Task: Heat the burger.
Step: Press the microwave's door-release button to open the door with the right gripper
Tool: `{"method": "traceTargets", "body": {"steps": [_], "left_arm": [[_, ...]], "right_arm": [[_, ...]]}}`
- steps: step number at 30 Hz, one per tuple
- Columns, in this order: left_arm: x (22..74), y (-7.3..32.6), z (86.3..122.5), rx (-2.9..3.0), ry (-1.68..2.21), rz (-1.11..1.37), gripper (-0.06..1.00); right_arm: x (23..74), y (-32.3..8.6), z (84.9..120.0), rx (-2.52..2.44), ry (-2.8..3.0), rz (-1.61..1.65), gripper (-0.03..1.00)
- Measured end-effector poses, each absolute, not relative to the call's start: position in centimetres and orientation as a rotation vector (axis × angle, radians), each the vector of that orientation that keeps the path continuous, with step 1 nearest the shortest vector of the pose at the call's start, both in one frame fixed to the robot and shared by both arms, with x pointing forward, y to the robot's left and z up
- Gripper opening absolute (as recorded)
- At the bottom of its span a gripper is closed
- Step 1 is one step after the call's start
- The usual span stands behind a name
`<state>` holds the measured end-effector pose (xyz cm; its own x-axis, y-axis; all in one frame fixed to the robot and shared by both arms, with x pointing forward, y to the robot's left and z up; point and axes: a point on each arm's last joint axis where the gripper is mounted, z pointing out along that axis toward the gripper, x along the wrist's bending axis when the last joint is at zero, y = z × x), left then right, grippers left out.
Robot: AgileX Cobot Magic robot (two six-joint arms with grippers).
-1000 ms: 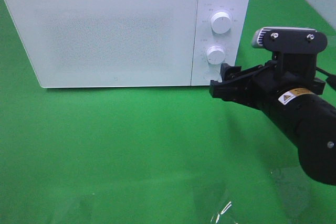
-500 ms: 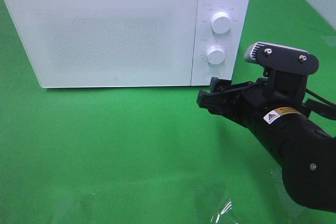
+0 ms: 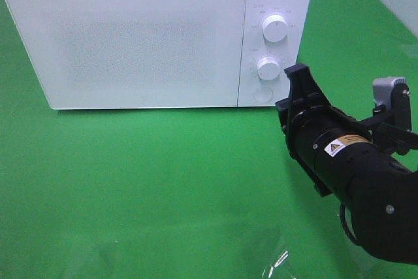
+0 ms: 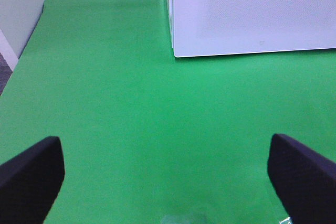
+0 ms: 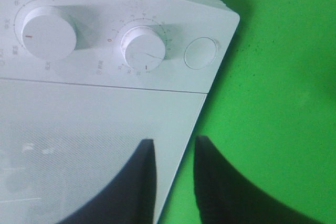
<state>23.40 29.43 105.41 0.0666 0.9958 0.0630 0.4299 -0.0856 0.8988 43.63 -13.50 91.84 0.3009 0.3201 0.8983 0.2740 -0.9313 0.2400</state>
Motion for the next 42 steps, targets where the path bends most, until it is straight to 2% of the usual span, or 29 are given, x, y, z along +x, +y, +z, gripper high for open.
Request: {"method": "traceTargets", "body": {"steps": [1, 2, 3, 4, 5, 17, 42], "left_arm": [[23.4, 29.4, 105.4, 1.616, 1.452, 0.981, 0.97], [23.4, 29.4, 105.4, 1.616, 1.452, 0.981, 0.97], [23.4, 29.4, 105.4, 1.616, 1.452, 0.981, 0.97], [23.4, 29.4, 105.4, 1.616, 1.452, 0.981, 0.97], [23.4, 29.4, 105.4, 1.616, 1.452, 0.981, 0.97], [23.4, 29.4, 105.4, 1.616, 1.452, 0.981, 0.97], [23.4, 29.4, 105.4, 1.616, 1.452, 0.981, 0.97]], "right_arm": [[43.6, -13.5, 91.8, 2.542, 0.506, 1.763, 0.14], [43.6, -13.5, 91.8, 2.542, 0.506, 1.763, 0.14], [43.6, -13.5, 91.8, 2.564, 0.469, 1.773, 0.07], [43.6, -13.5, 91.8, 2.564, 0.469, 1.773, 0.07], [43.6, -13.5, 91.8, 2.585, 0.431, 1.783, 0.02], [44.5, -12.7, 90.1, 2.676, 0.302, 1.752, 0.01], [54.3, -13.5, 86.5, 2.751, 0.135, 1.72, 0.01]]}}
